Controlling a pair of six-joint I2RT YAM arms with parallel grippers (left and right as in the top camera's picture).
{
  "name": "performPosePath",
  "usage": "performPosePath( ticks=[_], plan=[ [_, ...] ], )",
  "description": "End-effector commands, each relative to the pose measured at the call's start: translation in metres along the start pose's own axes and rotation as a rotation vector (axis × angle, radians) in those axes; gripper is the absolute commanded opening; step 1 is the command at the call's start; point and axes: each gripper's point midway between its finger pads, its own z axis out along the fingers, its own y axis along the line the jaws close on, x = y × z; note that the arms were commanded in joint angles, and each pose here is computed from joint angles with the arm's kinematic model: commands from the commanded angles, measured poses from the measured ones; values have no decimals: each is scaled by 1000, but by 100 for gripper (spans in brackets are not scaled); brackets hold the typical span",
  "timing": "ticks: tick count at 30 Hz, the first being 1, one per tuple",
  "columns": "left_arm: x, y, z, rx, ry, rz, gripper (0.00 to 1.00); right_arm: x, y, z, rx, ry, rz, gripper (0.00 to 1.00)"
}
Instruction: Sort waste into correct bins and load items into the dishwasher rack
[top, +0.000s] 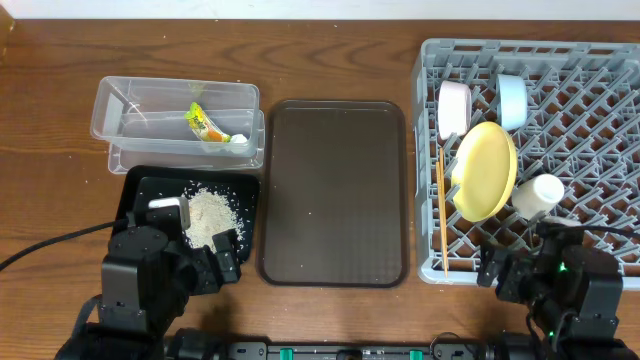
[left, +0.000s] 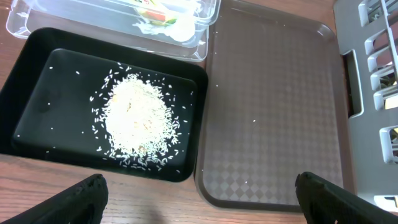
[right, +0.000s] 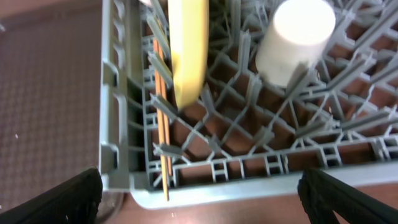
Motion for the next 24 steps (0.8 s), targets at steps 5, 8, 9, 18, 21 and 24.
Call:
performPosePath(
  ticks=[5, 8, 9, 18, 21, 24],
  plan=[
    [3, -1, 1, 6, 9, -6, 99, 9, -2, 1, 11, 28, 4, 99],
    [3, -1, 1, 6, 9, -6, 98, 6, -5, 1, 30, 19, -7, 99],
    [3, -1, 1, 6, 9, -6, 99, 0, -3, 1, 19, -14, -10, 99],
    [3, -1, 1, 6, 9, -6, 98, -50, 26, 10, -156, -487, -85, 99],
    [3, -1, 1, 6, 9, -7, 98, -61, 36, 11, -226, -652, -97, 99],
    [3, -1, 1, 6, 9, -6, 98, -71, 41, 6, -263, -816, -119, 99]
  ],
)
